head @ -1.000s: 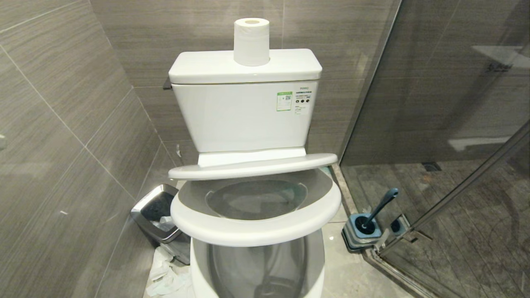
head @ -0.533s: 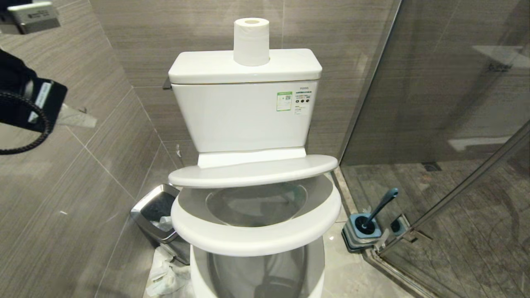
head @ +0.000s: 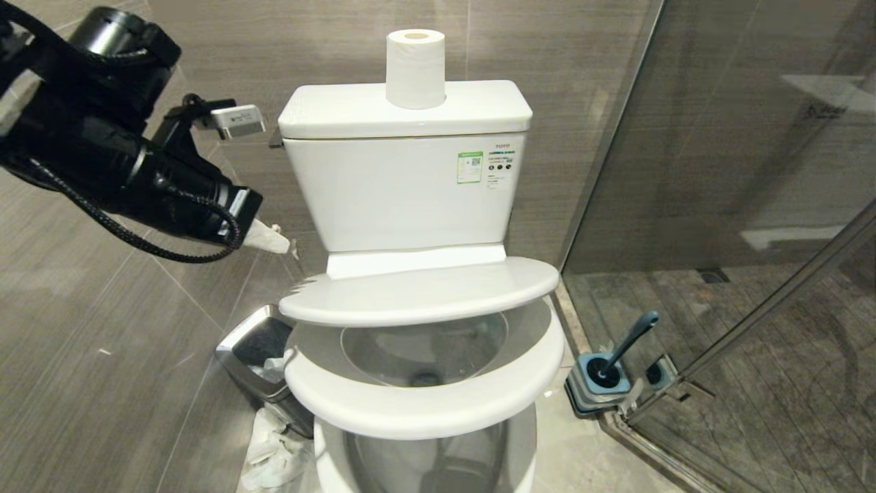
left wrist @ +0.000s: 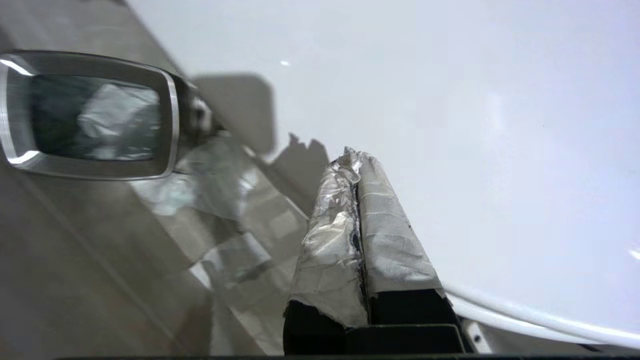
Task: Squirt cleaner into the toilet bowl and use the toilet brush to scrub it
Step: Close the toilet lid
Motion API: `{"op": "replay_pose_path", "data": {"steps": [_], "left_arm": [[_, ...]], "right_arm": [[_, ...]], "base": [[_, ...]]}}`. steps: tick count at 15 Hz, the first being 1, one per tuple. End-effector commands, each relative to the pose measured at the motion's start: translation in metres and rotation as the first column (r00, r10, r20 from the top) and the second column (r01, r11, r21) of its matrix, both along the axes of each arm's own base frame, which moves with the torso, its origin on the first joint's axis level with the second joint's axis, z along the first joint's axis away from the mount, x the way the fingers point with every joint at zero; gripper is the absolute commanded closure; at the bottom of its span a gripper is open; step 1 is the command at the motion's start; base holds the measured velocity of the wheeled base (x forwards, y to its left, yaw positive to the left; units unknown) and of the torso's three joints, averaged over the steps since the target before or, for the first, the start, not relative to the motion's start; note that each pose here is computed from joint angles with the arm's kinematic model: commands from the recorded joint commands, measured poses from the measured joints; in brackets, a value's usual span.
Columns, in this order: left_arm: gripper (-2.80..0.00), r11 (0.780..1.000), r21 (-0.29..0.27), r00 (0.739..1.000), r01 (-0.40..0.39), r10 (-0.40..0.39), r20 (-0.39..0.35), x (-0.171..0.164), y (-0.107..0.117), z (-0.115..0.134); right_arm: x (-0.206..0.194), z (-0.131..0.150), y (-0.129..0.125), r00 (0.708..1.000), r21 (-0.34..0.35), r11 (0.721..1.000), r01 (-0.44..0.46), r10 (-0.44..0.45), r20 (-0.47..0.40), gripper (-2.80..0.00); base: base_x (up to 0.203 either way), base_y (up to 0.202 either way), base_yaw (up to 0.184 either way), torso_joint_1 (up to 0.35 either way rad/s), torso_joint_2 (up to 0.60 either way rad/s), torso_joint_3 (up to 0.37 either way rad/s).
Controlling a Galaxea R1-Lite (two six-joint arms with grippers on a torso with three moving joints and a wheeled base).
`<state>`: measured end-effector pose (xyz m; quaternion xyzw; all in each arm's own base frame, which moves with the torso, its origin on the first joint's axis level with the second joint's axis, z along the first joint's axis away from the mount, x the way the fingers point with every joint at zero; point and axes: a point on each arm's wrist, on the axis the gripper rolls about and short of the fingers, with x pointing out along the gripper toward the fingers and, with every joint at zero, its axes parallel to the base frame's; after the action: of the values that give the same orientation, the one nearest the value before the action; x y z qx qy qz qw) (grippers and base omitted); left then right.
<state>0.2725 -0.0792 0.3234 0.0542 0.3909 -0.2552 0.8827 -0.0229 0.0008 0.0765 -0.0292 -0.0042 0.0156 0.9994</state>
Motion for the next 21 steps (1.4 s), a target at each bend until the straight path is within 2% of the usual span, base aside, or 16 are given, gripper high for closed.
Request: {"op": "replay_pose_path", "data": {"steps": [1,4,9,12,21], "left_arm": [[0.0,1.0,-0.008,0.995,0.009,-0.009,-0.099,0.017,0.001,-0.024],[0.0,0.998,-0.055,0.981,0.024,-0.035,-0.192,0.026,0.005,-0.044],[0.0,0.996,-0.093,0.952,0.008,-0.036,-0.305,0.037,0.011,-0.071],[0.0,0.995,-0.097,0.933,0.0,-0.035,-0.359,0.037,0.011,-0.084],[0.0,0.99,-0.115,0.907,-0.082,0.026,-0.421,0.06,0.011,-0.13]], "right_arm": [[0.0,0.0,0.0,1.0,0.0,1.0,-0.001,0.001,-0.001,0.0],[0.0,0.0,0.0,1.0,0.0,1.0,-0.001,0.001,-0.001,0.0],[0.0,0.0,0.0,1.0,-0.002,1.0,-0.001,0.001,-0.001,0.0],[0.0,0.0,0.0,1.0,0.0,1.0,-0.001,0.001,-0.001,0.0],[0.0,0.0,0.0,1.0,0.0,1.0,0.0,0.0,-0.001,0.0]], "base": [[0.0,0.0,0.0,0.0,0.0,0.0],[0.0,0.0,0.0,0.0,0.0,0.0],[0.0,0.0,0.0,0.0,0.0,0.0],[0.0,0.0,0.0,0.0,0.0,0.0],[0.0,0.0,0.0,0.0,0.0,0.0]]}}
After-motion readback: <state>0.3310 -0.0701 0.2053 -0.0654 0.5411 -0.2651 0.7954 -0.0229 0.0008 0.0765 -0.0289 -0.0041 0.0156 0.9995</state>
